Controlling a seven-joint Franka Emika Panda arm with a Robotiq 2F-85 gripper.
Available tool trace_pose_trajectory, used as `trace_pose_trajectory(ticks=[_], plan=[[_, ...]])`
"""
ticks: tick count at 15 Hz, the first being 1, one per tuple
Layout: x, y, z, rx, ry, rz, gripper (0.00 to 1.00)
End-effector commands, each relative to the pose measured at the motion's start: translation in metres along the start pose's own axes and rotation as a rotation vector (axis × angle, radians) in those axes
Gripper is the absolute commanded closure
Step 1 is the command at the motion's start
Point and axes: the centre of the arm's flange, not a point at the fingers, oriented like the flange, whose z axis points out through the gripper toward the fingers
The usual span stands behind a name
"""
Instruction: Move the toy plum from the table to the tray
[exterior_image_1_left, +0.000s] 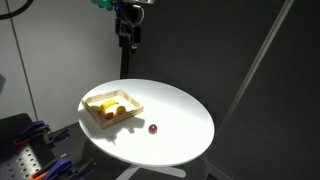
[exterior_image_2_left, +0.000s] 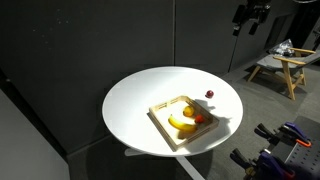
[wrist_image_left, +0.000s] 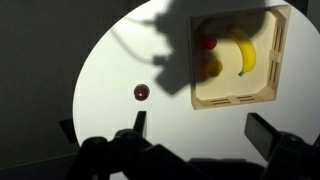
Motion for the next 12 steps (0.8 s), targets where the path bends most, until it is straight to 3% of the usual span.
trace_pose_trajectory(ticks=[1, 7, 8, 12], plan=[[0.025, 0.018, 0.001, -0.033, 0.032, -0.012, 0.00], [0.040, 0.041, 0.011, -0.042, 0.047, 0.015, 0.00], [0.029, 0.032, 0.016, -0.030, 0.037, 0.027, 0.00], [0.032, 0.036, 0.018, -0.031, 0.036, 0.033, 0.00]])
